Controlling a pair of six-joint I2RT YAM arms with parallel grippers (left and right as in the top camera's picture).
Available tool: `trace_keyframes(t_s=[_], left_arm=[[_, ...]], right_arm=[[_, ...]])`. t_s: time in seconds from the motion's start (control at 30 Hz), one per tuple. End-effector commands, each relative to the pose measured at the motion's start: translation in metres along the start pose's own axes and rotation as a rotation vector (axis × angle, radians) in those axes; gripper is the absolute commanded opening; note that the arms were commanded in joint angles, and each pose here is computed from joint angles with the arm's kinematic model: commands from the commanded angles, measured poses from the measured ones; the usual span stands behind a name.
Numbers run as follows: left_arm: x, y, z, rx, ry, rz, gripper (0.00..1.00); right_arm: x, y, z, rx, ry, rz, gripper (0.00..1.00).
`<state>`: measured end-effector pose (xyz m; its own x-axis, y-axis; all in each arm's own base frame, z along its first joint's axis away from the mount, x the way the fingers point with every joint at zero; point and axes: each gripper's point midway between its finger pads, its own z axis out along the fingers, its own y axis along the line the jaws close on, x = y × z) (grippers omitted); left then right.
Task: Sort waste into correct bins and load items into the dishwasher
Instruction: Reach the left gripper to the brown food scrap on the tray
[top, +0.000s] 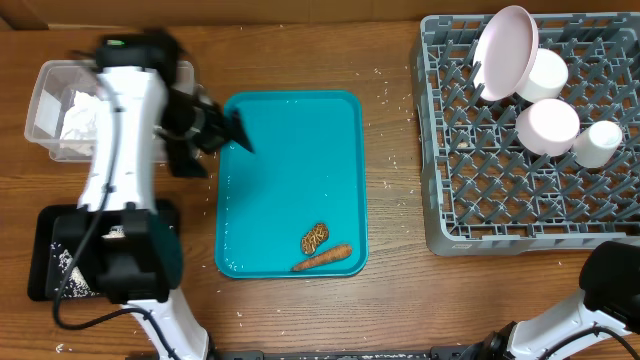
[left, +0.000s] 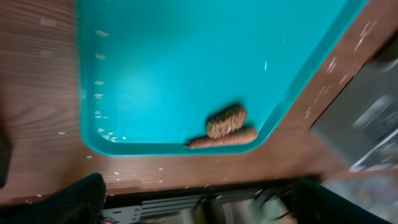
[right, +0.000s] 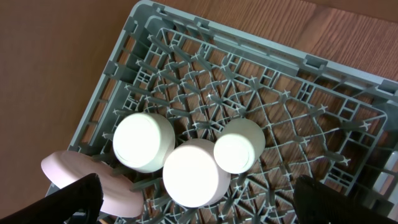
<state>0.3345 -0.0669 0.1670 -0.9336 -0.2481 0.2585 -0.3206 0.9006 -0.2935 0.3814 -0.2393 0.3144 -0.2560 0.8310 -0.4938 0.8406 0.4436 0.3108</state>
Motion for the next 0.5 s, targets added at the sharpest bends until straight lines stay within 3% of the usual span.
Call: trace_keyframes(t_s=[0.0, 0.23, 0.47], left_arm=[[0.022, -0.020, 0.033, -0.079, 0.067, 0.188, 0.96], [0.049, -0.042, 0.108, -0.302, 0.083, 0.434, 0.98], [0.047, -0.053, 0.159, -0.474, -0.052, 0.645, 1.00]], right_arm=[[-0.004, 0.000, -0.013, -0.010, -0.033, 0.006, 1.00], [-0.004, 0.000, -0.013, -0.010, -0.033, 0.006, 1.00], [-0.004, 0.000, -0.013, -0.010, -0.033, 0.006, 1.00]])
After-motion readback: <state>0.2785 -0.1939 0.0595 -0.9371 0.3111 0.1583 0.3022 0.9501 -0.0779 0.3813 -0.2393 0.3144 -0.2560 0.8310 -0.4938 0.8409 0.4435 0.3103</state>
